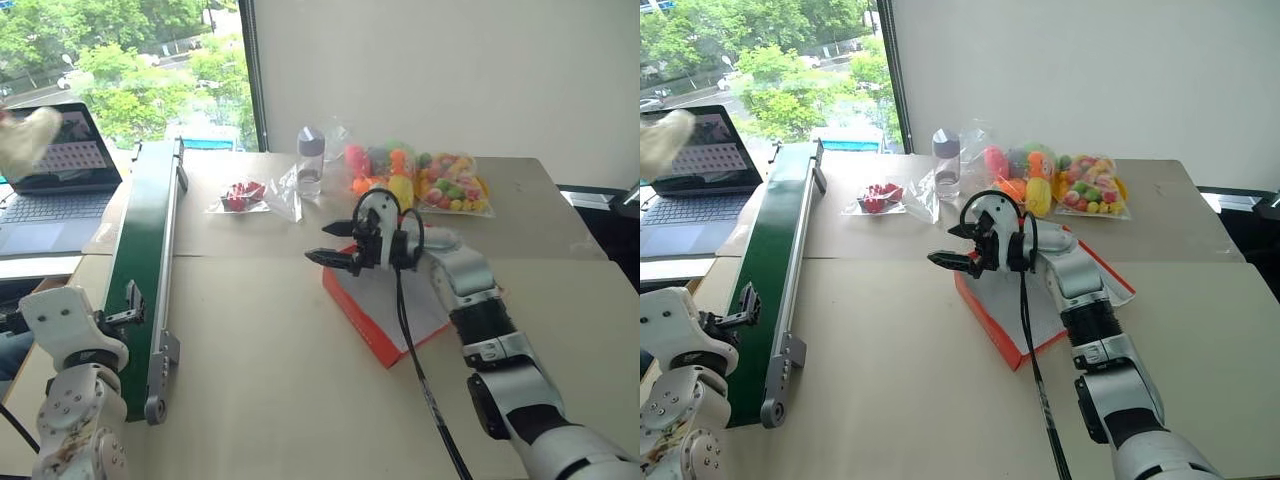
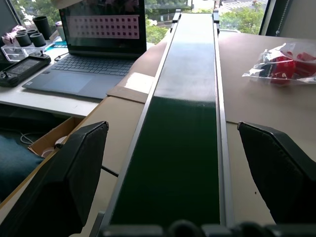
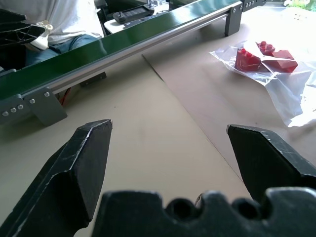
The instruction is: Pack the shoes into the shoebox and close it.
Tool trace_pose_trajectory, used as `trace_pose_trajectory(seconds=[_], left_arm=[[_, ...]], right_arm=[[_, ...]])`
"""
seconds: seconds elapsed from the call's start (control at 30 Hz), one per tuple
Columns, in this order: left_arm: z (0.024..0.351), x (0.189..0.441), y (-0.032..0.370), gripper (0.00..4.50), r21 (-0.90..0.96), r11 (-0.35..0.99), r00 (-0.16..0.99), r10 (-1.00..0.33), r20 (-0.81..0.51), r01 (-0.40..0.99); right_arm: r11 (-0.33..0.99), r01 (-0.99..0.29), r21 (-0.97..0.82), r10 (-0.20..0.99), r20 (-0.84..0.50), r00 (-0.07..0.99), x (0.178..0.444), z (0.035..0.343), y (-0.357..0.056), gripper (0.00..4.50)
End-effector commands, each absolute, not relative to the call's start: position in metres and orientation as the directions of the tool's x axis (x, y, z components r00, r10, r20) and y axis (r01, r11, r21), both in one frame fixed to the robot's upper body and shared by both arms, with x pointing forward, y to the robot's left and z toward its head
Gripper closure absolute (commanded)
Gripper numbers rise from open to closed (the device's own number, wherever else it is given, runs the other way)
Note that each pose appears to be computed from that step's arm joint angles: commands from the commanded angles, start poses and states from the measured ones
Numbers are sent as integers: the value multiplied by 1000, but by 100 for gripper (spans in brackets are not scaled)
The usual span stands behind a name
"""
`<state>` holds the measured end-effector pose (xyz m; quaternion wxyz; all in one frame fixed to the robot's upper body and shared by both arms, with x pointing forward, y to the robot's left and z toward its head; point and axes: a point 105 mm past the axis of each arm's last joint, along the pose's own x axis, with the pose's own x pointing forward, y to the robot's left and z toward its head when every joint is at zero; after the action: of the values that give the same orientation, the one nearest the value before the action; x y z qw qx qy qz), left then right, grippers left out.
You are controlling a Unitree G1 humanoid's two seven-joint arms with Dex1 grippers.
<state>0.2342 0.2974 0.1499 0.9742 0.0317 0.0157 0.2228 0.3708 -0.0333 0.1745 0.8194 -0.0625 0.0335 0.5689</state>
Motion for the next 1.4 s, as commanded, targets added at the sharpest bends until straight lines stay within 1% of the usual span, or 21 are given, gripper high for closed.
trace_pose_trajectory(seconds=[0.03,0.27,0.53,0.77,0.93,1.1,1.17,1.23,1.4], left_arm=[[160,240,293,0,88,895,899,436,39,-438],[160,255,281,0,101,911,917,397,44,-400],[159,272,279,0,98,918,923,383,38,-385],[159,274,304,0,97,892,898,439,40,-441],[156,280,337,0,104,872,877,480,14,-479],[155,292,341,0,82,897,900,435,0,-434],[148,300,337,0,98,921,922,384,-52,-377],[144,304,336,0,81,932,930,359,-77,-353],[144,311,332,0,40,948,944,318,-82,-316]], right_arm=[[341,-931,-127,933,-77,352,372,192,-25,9],[323,-936,-137,939,-73,335,365,191,-16,9],[357,-921,-159,927,-61,370,369,200,-19,9],[369,-913,-176,923,-43,381,367,208,-14,9],[358,-912,-201,927,-42,373,362,212,-9,9],[363,-908,-209,925,-36,378,360,212,-7,9],[362,-909,-208,926,-34,376,358,210,-5,9],[356,-912,-204,928,-37,370,354,208,-3,9],[365,-909,-201,923,-51,382,352,204,-5,9]])
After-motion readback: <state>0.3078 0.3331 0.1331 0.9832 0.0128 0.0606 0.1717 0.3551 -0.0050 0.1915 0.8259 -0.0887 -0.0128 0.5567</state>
